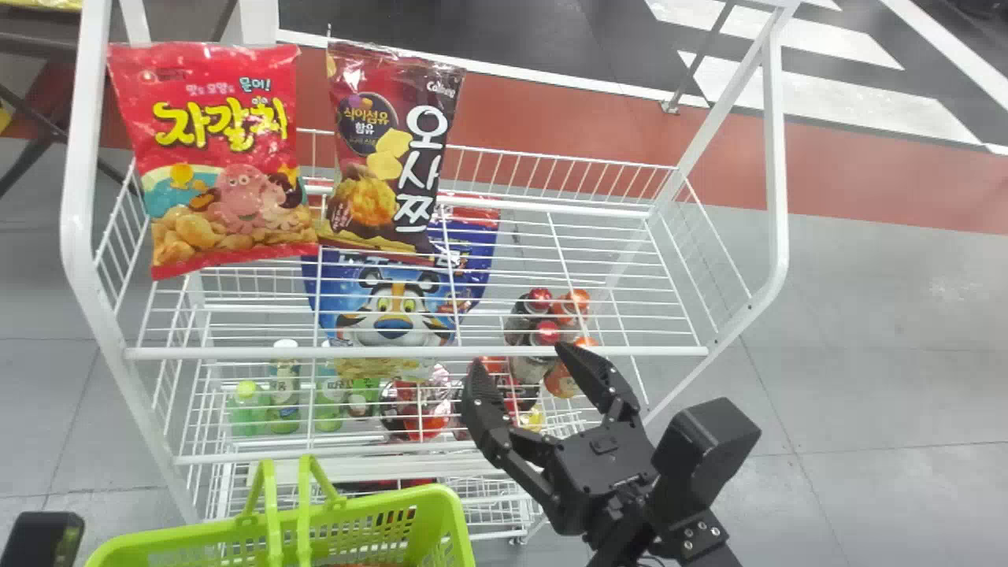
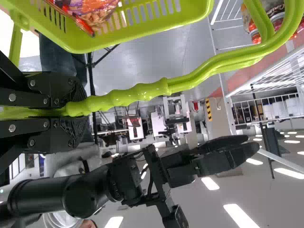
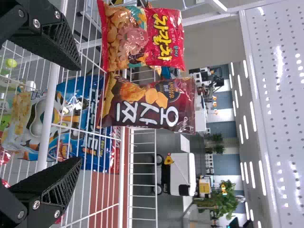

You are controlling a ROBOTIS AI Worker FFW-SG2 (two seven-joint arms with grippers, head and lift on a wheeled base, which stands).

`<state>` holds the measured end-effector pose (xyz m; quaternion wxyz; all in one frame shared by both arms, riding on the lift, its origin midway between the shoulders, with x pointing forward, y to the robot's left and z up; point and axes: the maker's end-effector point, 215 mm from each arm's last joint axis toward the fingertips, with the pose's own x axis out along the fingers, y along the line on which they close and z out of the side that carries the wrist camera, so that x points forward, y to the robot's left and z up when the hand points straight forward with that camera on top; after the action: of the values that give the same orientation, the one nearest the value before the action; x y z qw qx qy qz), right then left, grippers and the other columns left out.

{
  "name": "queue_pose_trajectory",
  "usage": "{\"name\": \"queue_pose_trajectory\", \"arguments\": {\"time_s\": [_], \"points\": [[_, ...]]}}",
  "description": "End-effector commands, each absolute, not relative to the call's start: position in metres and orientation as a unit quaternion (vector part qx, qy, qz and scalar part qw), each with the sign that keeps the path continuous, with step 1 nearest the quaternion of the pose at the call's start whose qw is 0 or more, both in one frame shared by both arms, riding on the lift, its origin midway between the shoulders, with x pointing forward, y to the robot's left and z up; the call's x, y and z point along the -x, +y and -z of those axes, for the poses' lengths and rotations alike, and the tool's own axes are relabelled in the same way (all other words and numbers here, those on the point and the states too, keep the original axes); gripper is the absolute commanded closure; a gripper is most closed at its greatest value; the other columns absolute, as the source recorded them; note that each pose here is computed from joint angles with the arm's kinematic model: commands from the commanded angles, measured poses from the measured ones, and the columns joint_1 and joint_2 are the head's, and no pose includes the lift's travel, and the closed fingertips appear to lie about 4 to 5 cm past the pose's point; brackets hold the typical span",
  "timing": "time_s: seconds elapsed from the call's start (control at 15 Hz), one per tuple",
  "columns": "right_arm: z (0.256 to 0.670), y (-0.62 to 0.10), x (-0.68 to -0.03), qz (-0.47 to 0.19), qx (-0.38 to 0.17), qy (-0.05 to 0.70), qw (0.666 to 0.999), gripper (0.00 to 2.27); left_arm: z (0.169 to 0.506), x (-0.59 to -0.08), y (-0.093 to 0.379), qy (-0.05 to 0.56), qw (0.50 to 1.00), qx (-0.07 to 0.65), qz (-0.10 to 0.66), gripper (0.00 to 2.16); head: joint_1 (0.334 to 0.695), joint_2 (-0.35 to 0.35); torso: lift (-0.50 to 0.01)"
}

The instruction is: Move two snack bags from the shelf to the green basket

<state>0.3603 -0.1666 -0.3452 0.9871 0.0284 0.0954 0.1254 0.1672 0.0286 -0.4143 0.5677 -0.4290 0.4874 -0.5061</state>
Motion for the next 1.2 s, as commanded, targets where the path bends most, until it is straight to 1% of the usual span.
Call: {"name": "queue_pose_trajectory", "arguments": {"time_s": [0.0, 0.27, 0.67, 1.13], "points": [[0.341, -0.166, -0.361, -0.126, -0.025, 0.088, 0.988, 0.15, 0.414, -0.167, 0.03, 0.486, 0.569, 0.429, 0.506, 1.98, 0.695, -0.313, -0.018], [0.341, -0.165, -0.36, -0.125, -0.023, 0.088, 0.988, 0.16, 0.412, -0.166, 0.027, 0.486, 0.566, 0.43, 0.509, 1.98, 0.695, -0.307, -0.018], [0.329, -0.163, -0.361, -0.129, -0.021, 0.073, 0.989, 0.16, 0.409, -0.163, 0.026, 0.485, 0.561, 0.433, 0.512, 1.98, 0.695, -0.312, -0.018], [0.325, -0.164, -0.36, -0.129, -0.016, 0.065, 0.989, 0.16, 0.407, -0.16, 0.024, 0.488, 0.559, 0.432, 0.513, 1.98, 0.695, -0.319, -0.018]]}}
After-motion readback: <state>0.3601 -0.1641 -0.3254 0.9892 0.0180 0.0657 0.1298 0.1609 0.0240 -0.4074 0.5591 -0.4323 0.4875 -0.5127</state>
